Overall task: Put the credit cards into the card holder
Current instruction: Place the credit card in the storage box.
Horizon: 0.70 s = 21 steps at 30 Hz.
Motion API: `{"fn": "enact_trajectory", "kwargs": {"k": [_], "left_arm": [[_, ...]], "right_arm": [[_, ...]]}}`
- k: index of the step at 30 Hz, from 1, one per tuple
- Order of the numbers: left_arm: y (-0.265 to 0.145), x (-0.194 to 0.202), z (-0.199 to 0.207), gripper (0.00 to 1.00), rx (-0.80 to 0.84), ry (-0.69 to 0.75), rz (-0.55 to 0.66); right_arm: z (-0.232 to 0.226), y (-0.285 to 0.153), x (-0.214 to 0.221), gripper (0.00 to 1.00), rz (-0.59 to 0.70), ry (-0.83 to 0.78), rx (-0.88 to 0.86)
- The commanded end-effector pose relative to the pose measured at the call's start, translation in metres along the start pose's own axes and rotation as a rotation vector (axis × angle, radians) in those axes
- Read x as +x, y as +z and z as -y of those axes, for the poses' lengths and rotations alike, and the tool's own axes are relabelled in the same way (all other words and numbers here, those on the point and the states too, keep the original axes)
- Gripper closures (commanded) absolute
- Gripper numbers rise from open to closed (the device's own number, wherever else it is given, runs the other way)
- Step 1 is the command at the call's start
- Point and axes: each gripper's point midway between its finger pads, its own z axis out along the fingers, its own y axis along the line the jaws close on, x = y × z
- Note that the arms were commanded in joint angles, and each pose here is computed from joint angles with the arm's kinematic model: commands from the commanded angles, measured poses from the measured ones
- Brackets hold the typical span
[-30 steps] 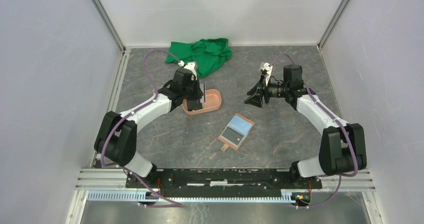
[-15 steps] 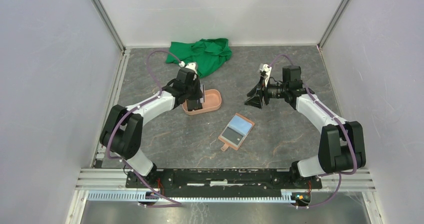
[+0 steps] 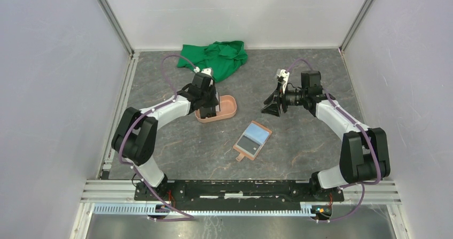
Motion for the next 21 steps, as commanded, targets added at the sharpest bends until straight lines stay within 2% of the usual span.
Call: {"fn": "enact_trajectory", "kwargs": {"k": [1, 9, 14, 21], "left_arm": [[0.003, -0.005, 0.008, 0.98, 0.0, -0.047, -0.006], [0.008, 0.002, 0.011, 0.98, 0.008, -0.052, -0.036], [0.003, 0.002, 0.028, 0.98, 0.076, -0.045, -0.053], [0.006, -0.001, 0.038, 0.98, 0.085, -0.023, -0.068]], "right_arm": [[0.004, -0.002, -0.016, 0.4, 0.028, -0.055, -0.003], [0.004, -0.001, -0.014, 0.4, 0.023, -0.051, -0.007], [0.004, -0.001, -0.014, 0.4, 0.021, -0.052, -0.008], [0.004, 0.0, -0.014, 0.4, 0.022, -0.051, -0.011]]}}
